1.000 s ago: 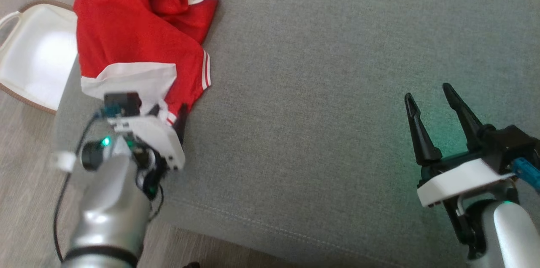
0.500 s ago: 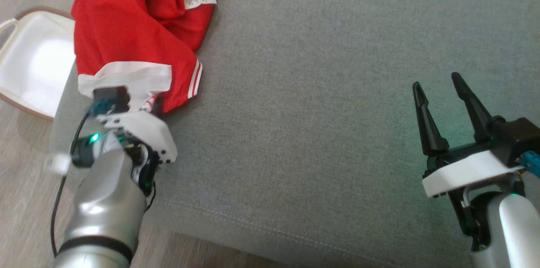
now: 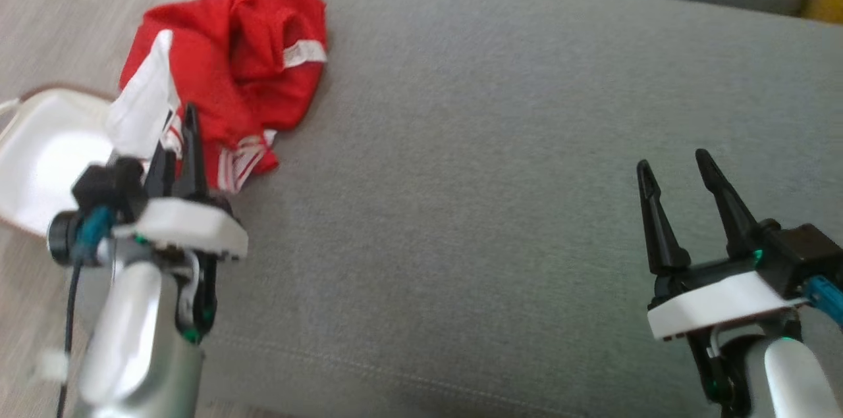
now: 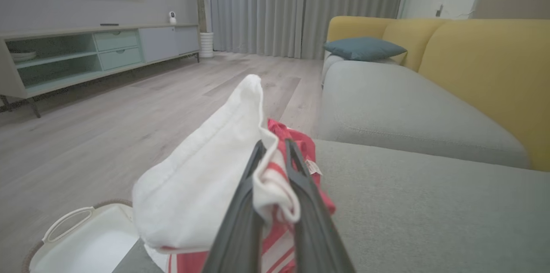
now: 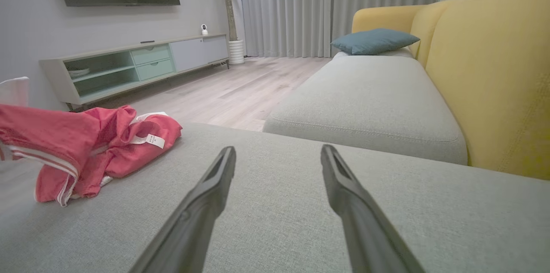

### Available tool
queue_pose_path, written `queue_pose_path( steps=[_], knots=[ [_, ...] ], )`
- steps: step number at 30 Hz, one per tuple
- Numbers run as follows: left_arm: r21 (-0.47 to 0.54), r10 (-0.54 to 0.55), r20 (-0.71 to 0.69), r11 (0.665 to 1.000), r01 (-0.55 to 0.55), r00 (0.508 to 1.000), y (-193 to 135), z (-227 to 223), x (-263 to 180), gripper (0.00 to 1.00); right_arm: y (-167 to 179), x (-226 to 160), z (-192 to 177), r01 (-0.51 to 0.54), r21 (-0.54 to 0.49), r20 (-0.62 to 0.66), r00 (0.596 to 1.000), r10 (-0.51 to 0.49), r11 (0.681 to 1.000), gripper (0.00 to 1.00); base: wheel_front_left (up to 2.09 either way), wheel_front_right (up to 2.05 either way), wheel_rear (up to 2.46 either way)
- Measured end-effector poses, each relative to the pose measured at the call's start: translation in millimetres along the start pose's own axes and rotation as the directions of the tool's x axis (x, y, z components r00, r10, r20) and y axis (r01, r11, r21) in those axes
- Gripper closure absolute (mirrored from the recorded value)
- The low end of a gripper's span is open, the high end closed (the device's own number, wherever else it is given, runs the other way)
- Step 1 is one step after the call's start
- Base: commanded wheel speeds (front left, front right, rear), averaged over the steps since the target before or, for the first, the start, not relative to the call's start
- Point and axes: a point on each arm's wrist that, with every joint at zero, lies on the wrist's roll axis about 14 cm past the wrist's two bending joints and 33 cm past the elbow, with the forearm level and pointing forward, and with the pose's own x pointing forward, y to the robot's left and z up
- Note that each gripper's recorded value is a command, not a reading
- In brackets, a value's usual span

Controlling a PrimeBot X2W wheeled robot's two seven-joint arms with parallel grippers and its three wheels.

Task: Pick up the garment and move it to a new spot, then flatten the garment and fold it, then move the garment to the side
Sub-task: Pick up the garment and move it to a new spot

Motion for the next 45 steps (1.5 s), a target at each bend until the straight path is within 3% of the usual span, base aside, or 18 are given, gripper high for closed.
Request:
queue_pose_path(
  steps=[7, 12, 16, 23, 29, 32, 35, 40, 41, 42, 43, 45],
  knots=[
    [-0.018, -0.184, 0.145, 0.982, 0.189, 0.972, -66.2, 50.0, -13.3, 1.00, -21.3, -31.2, 18.2, 0.096, -0.006, 0.046, 0.994, -0.096, 0.995, 0.00, 0.00, 0.00, 0.00],
    [-0.030, -0.388, 0.159, 0.917, 0.397, 0.908, -139.2, 65.3, -19.5, 1.00, -42.1, -55.9, 25.4, 0.187, -0.005, 0.066, 0.980, -0.186, 0.982, 0.00, 0.00, 0.00, 0.00],
    [-0.054, -0.547, 0.136, 0.829, 0.557, 0.826, -201.5, 61.6, -32.3, 1.00, -59.1, -76.4, 29.4, 0.258, -0.004, 0.077, 0.963, -0.257, 0.966, 0.00, 0.00, 0.00, 0.00],
    [-0.043, -0.770, 0.167, 0.618, 0.785, 0.615, -309.1, 73.5, -42.9, 1.00, -88.8, -113.1, 29.9, 0.387, 0.006, 0.078, 0.919, -0.386, 0.922, 0.00, 0.00, 0.00, 0.00],
    [-0.052, -0.876, 0.210, 0.433, 0.900, 0.433, -384.6, 76.8, -55.9, 1.00, -112.4, -138.9, 21.2, 0.486, 0.031, 0.057, 0.872, -0.487, 0.874, 0.00, 0.00, 0.00, 0.00],
    [-0.076, -0.907, 0.209, 0.358, 0.931, 0.366, -414.3, 67.9, -62.1, 1.00, -123.6, -144.8, 16.1, 0.522, 0.035, 0.045, 0.851, -0.524, 0.852, 0.00, 0.00, 0.00, 0.00],
    [-0.111, -0.932, 0.149, 0.316, 0.942, 0.330, -435.9, 41.4, -61.8, 1.00, -133.9, -150.0, 6.3, 0.556, 0.038, 0.019, 0.830, -0.557, 0.830, 0.00, 0.00, 0.00, 0.00],
    [-0.182, -0.967, -0.105, 0.249, 0.951, 0.233, -454.5, -40.6, -76.4, 0.98, -146.2, -157.6, -13.2, 0.600, 0.034, -0.038, 0.800, -0.599, 0.799, 0.00, 0.00, 0.00, 0.00],
    [-0.198, -0.968, -0.130, 0.237, 0.951, 0.214, -455.7, -50.9, -80.2, 0.62, -148.3, -157.8, -14.7, 0.605, 0.030, -0.040, 0.796, -0.604, 0.796, 0.00, 0.00, 0.00, 0.00],
    [-0.204, -0.969, -0.151, 0.226, 0.953, 0.197, -456.7, -58.7, -83.9, 0.11, -150.1, -158.2, -16.9, 0.610, 0.028, -0.045, 0.793, -0.608, 0.792, 0.00, 0.00, 0.00, 0.00],
    [-0.211, -0.969, -0.166, 0.216, 0.953, 0.183, -457.0, -64.5, -86.7, 0.00, -151.2, -158.0, -20.2, 0.612, 0.027, -0.056, 0.791, -0.610, 0.791, 0.00, 0.00, 0.00, 0.00],
    [-0.206, -0.970, -0.175, 0.203, 0.957, 0.168, -455.5, -68.9, -91.1, 0.00, -151.9, -155.8, -24.7, 0.610, 0.028, -0.067, 0.792, -0.607, 0.792, 0.00, 0.00, 0.00, 0.00]
  ],
)
